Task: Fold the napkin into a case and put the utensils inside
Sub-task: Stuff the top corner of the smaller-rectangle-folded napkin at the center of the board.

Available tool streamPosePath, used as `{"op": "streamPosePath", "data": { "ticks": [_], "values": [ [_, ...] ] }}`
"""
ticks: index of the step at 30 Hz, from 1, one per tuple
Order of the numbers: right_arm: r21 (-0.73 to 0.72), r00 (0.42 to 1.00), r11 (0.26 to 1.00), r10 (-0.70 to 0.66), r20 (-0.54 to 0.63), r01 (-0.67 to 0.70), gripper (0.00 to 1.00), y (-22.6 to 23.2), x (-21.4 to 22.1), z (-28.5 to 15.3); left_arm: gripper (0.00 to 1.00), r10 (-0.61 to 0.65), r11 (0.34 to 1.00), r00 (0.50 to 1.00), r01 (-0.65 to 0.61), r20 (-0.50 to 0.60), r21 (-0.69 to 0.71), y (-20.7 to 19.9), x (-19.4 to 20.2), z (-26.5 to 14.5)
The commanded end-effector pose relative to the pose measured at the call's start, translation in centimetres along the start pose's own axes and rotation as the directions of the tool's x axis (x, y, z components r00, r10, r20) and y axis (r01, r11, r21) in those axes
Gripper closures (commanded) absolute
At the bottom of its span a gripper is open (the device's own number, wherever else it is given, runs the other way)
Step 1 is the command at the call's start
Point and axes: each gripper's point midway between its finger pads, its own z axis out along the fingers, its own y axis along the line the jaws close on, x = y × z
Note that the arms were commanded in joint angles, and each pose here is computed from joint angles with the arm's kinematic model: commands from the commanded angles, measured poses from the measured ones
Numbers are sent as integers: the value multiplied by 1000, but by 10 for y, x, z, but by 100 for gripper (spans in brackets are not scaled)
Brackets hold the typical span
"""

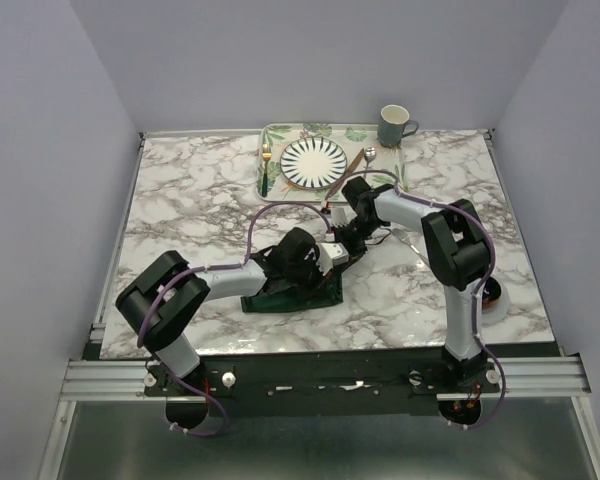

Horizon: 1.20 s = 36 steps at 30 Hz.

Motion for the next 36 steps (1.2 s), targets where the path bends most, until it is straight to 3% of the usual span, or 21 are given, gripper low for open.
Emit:
{"op": "streamPosePath", "data": {
  "ticks": [1,6,14,27,36],
  "values": [
    [116,998,992,-58,10,57,82,-30,-13,6,100,-70,997,996,71,-55,9,-1,17,2],
    [52,998,997,-55,39,53,81,-6,-14,-8,100,-37,999,999,37,7,-5,0,6,-3],
    [-55,996,998,-25,85,30,79,37,-16,-37,100,-14,999,1000,14,10,-37,3,11,-3],
    [-86,997,995,-45,59,50,77,43,0,-21,100,-78,997,996,78,36,11,-1,15,-1],
    [-9,958,989,-141,248,148,71,40,-10,-41,100,-175,982,984,172,26,71,5,18,-3]
  ]
}}
